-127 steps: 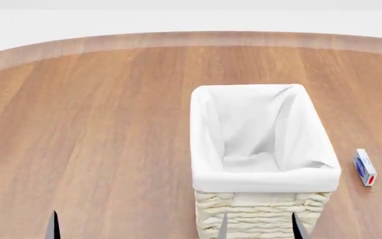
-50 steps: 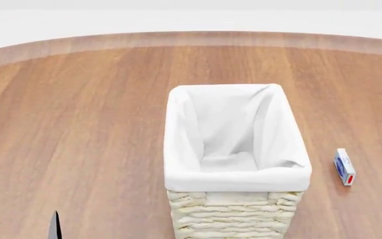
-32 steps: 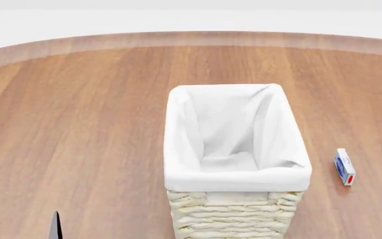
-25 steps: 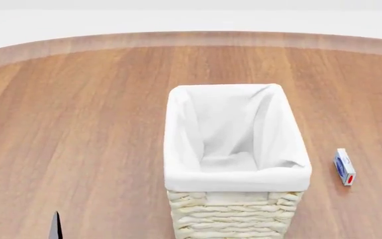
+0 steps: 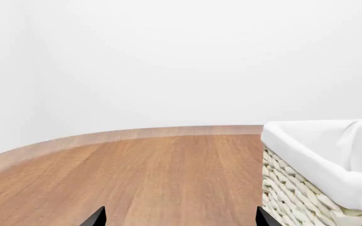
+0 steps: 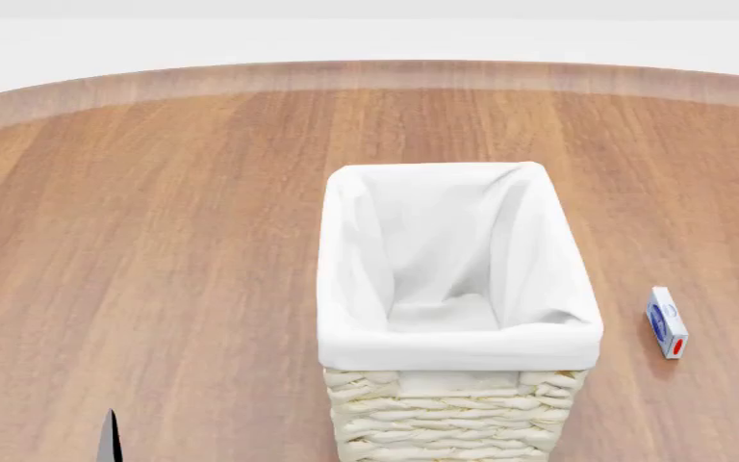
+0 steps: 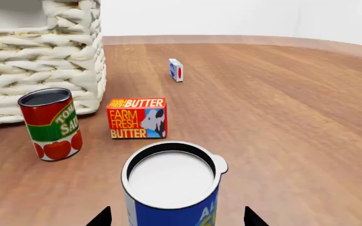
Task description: Pick up the alphabet soup and put it in the basket.
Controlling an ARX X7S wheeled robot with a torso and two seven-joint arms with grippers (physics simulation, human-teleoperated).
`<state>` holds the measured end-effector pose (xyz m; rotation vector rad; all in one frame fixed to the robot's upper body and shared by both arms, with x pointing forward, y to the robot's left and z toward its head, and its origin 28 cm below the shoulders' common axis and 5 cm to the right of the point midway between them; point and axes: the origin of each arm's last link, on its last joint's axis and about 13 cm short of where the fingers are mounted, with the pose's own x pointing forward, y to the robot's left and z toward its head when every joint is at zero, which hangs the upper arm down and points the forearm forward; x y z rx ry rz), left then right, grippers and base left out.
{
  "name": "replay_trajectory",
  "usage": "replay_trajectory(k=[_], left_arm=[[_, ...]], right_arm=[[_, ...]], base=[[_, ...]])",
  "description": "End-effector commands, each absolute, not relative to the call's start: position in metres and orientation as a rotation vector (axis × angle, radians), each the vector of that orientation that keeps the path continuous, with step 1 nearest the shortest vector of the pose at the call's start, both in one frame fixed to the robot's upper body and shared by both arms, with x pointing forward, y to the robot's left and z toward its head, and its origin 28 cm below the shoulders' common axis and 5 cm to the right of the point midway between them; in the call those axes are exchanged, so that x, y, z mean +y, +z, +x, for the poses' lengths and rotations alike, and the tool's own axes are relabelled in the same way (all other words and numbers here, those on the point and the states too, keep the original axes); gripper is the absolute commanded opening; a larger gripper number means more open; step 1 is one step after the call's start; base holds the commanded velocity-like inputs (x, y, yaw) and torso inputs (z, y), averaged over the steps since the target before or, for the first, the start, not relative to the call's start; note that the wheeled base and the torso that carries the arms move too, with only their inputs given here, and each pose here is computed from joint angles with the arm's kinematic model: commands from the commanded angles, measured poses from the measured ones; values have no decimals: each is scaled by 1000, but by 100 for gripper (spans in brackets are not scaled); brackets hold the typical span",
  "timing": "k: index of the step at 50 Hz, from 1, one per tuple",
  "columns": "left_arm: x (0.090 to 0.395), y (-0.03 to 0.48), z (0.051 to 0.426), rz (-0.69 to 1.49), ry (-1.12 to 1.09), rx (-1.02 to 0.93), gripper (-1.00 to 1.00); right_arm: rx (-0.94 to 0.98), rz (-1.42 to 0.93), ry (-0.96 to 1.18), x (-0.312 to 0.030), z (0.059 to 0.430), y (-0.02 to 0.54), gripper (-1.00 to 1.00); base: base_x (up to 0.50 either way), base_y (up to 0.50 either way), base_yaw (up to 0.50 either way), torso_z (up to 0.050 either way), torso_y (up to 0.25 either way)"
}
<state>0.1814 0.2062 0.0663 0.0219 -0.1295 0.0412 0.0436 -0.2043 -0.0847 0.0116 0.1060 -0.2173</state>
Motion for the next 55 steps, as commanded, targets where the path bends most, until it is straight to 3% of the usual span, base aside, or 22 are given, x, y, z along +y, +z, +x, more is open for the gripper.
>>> replay_trajectory(k=[1, 39, 40, 55], left_arm=[[206, 66, 181, 20, 41, -127, 100], [206, 66, 182, 15, 37, -121, 100], [206, 67, 182, 16, 35, -123, 100], [205, 64, 182, 16, 31, -116, 100]], right_arm=[[105, 12, -261, -211, 50, -89, 100], [105, 55, -235, -203, 69, -101, 100], [99, 53, -227, -202, 69, -102, -100], [94, 41, -226, -201, 72, -94, -100]], base=[[0, 0, 0, 0, 0], [0, 0, 0, 0, 0], [0, 0, 0, 0, 0], [0, 0, 0, 0, 0]])
